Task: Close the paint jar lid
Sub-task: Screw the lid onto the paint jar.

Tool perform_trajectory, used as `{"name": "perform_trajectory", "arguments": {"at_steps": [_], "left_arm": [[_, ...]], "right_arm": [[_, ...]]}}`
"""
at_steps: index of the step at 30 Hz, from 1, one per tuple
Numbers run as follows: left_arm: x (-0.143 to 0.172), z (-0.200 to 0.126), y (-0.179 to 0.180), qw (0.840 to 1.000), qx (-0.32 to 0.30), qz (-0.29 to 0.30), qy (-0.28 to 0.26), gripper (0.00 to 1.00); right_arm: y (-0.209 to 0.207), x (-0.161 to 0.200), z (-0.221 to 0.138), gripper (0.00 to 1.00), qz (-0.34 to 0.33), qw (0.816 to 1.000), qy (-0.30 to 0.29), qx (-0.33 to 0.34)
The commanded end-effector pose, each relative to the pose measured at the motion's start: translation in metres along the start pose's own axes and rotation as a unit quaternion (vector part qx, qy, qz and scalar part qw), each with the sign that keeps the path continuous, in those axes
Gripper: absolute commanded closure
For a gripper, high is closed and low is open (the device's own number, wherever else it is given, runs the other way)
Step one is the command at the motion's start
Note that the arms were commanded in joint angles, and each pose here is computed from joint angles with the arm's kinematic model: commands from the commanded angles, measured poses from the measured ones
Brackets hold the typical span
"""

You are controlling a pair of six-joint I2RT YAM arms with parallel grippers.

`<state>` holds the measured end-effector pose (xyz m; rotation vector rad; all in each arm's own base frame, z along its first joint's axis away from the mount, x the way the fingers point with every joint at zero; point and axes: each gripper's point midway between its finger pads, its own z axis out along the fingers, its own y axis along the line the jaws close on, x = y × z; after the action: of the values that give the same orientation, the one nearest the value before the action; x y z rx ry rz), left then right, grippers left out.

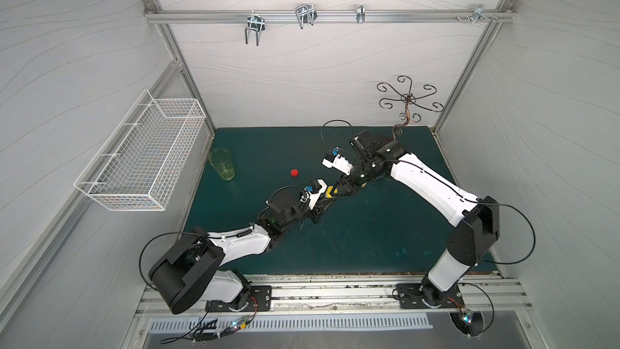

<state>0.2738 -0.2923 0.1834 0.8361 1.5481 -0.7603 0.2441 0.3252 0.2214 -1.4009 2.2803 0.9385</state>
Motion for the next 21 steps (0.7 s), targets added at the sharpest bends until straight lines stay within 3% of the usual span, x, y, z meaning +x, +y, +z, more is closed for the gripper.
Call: {"name": "perform_trajectory", "arguments": {"at_steps": [1, 5, 8, 11, 18, 21], "left_arm": [[-0.044, 0.004, 0.006, 0.998, -0.009, 0.026, -0.059, 0.93], [-0.051, 0.016, 0.028, 0.994, -0.059, 0.038, -0.081, 0.93], [-0.055, 0.034, 0.048, 0.988, -0.105, 0.048, -0.104, 0.93], [-0.058, 0.050, 0.067, 0.978, -0.146, 0.054, -0.140, 0.93], [-0.052, 0.079, 0.078, 0.975, -0.144, 0.030, -0.165, 0.93], [-0.048, 0.071, 0.082, 0.976, -0.148, 0.023, -0.161, 0.93]], "right_arm": [[-0.004, -0.001, 0.006, 0.75, 0.025, 1.000, -0.003, 0.000], [-0.014, -0.017, 0.015, 0.76, 0.119, 0.992, -0.035, 0.021], [-0.028, -0.027, 0.031, 0.75, 0.209, 0.975, -0.054, 0.057], [-0.040, -0.035, 0.046, 0.71, 0.259, 0.959, -0.072, 0.093], [-0.048, -0.045, 0.046, 0.70, 0.271, 0.951, -0.092, 0.119], [-0.046, -0.044, 0.031, 0.62, 0.255, 0.954, -0.095, 0.126]]}}
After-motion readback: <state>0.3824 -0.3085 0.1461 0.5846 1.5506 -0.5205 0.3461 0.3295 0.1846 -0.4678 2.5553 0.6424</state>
